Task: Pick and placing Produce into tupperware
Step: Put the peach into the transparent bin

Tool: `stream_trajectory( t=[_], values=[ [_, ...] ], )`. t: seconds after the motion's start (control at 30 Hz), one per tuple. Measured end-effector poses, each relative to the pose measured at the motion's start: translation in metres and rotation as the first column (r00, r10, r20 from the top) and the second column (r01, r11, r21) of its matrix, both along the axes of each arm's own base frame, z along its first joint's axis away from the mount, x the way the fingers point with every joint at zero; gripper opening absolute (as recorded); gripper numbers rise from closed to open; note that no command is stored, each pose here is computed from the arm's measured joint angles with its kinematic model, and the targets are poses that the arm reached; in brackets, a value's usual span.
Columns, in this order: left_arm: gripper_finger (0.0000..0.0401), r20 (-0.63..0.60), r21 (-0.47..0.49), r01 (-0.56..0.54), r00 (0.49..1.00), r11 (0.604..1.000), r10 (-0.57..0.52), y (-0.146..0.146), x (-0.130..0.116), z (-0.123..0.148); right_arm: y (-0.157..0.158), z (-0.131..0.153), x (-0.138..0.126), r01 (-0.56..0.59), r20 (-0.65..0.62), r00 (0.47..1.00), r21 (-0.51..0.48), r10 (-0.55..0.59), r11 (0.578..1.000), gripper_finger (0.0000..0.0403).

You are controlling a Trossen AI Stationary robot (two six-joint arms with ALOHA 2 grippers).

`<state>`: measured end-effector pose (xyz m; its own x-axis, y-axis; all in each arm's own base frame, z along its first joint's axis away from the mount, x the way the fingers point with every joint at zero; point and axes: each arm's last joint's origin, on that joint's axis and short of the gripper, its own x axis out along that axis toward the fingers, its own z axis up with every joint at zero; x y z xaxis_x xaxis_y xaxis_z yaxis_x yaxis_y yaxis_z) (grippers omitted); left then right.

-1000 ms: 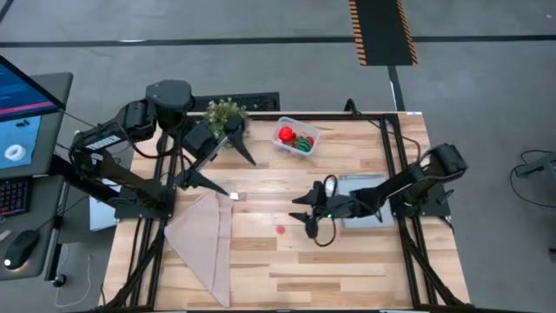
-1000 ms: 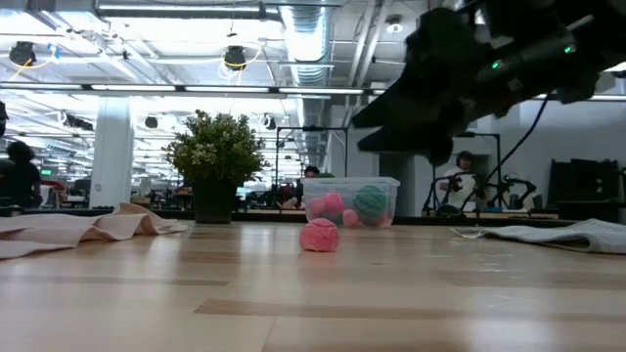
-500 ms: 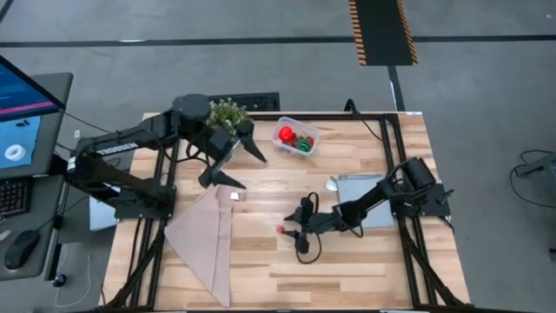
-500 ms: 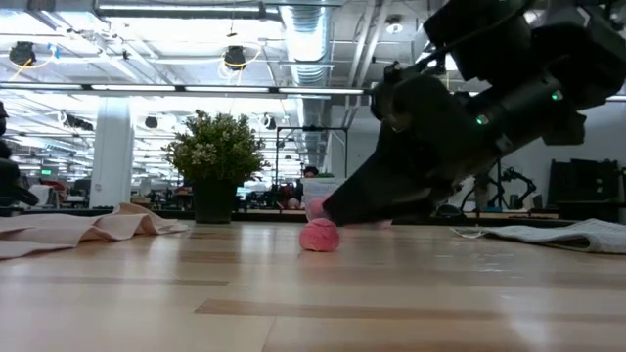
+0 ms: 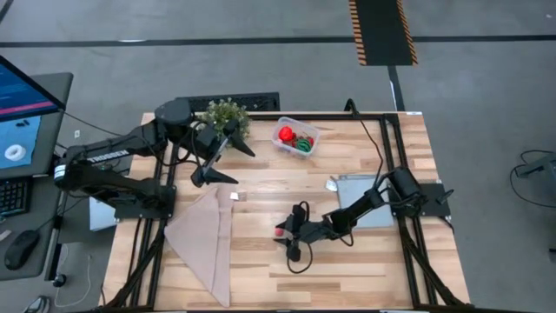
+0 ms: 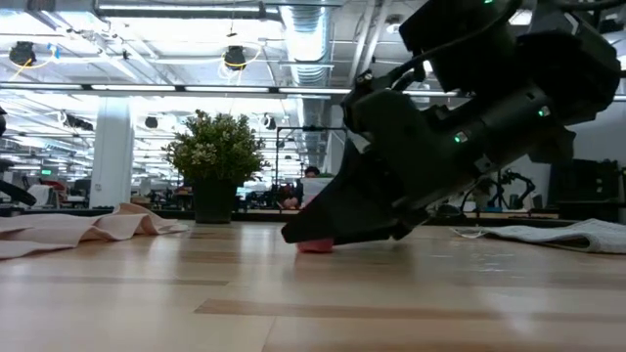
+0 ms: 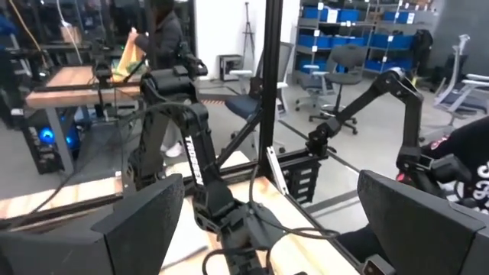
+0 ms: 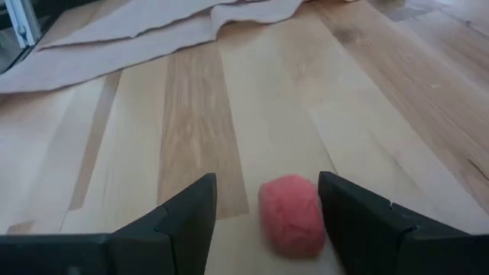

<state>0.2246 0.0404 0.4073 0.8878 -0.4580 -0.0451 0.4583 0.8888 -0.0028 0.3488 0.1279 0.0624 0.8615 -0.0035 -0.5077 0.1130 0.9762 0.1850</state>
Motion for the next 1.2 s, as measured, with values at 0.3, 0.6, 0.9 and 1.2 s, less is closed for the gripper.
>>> stream_trajectory(
  t=[0.3, 0.6, 0.9, 1.2],
  values=[
    [0.0382, -0.021, -0.012, 0.005, 1.0, 1.0, -0.005, 0.0, 0.001, -0.004, -0.001, -0.001, -0.001, -0.007, -0.045, 0.999, -0.011, 0.006, 1.0, 0.0173],
    [0.0382, -0.021, -0.012, 0.005, 1.0, 1.0, -0.005, 0.0, 0.001, -0.004, 0.001, -0.001, -0.003, -0.008, -0.055, 0.998, -0.014, 0.007, 1.0, 0.0082],
    [0.0381, -0.017, -0.026, 0.004, 1.0, 1.0, -0.005, 0.0, 0.001, -0.003, -0.023, 0.039, -0.001, -0.012, -0.046, 0.999, -0.058, 0.01, 0.998, 0.0098],
    [0.0381, -0.032, -0.033, 0.004, 0.999, 0.999, -0.005, 0.0, 0.001, -0.004, -0.083, 0.099, 0.0, 0.133, 0.035, 0.991, -0.111, -0.13, 0.985, 0.0092]
  ],
)
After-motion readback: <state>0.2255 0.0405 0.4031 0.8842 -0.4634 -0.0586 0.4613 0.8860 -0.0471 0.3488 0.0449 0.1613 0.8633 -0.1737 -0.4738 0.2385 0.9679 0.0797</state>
